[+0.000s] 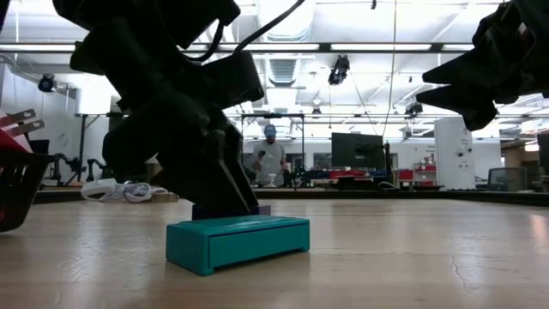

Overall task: Pick & Place Office items
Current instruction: Put the dark blue digital clock into the orange basket

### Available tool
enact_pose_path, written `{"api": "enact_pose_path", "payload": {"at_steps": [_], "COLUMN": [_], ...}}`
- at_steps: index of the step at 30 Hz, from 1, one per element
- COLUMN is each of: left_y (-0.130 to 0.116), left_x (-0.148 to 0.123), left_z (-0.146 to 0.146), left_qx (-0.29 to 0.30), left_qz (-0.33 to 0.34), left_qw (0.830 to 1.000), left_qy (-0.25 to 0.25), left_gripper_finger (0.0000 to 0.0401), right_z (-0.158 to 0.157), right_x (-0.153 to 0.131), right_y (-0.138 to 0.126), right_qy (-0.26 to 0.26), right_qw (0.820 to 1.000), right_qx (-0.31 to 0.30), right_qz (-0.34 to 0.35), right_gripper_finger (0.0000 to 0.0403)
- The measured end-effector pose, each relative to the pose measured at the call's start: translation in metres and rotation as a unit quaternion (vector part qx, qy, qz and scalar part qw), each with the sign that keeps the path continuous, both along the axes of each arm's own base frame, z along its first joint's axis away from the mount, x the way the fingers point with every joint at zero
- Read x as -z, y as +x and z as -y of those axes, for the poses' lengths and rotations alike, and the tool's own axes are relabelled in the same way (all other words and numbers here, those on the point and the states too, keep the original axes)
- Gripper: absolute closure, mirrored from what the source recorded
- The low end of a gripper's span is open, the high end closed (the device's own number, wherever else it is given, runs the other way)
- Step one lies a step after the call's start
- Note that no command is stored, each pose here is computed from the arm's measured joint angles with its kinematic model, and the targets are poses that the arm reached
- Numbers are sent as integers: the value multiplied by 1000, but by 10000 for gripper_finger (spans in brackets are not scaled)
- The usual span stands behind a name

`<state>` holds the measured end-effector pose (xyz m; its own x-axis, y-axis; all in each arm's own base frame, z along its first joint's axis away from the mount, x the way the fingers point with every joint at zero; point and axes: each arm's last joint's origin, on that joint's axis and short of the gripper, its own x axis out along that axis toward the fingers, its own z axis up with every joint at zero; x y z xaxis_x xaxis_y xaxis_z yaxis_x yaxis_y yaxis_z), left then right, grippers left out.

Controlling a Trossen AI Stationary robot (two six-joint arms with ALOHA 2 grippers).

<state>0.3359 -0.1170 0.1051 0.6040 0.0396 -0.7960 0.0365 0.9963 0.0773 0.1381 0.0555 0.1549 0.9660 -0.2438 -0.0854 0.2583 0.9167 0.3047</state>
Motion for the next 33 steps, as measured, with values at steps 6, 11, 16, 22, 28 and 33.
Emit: {"api": "enact_pose_path", "payload": {"at_steps": [6,11,16,22,28,33], "left_y": [0,-1,-1,-1,0,-2], "left_x": [0,1,1,1,0,-8], "left_z": [0,0,0,0,0,-2], "left_qx": [1,2,5,4,4,1], "left_qz": [-2,-4,-6,-6,-5,-7], "left_qw": [1000,1000,1000,1000,1000,1000], "left_qy": [0,0,3,6,6,10], "left_gripper_finger": [142,187,225,254,255,255], "right_z": [0,0,0,0,0,0], "right_x": [0,0,0,0,0,0], "right_y": [0,0,0,0,0,0], "right_qy": [0,0,0,0,0,0], "right_qw": [1000,1000,1000,1000,1000,1000], "right_qx": [0,0,0,0,0,0], "right_qz": [0,0,0,0,0,0], "right_gripper_finger": [193,193,193,193,193,193]}}
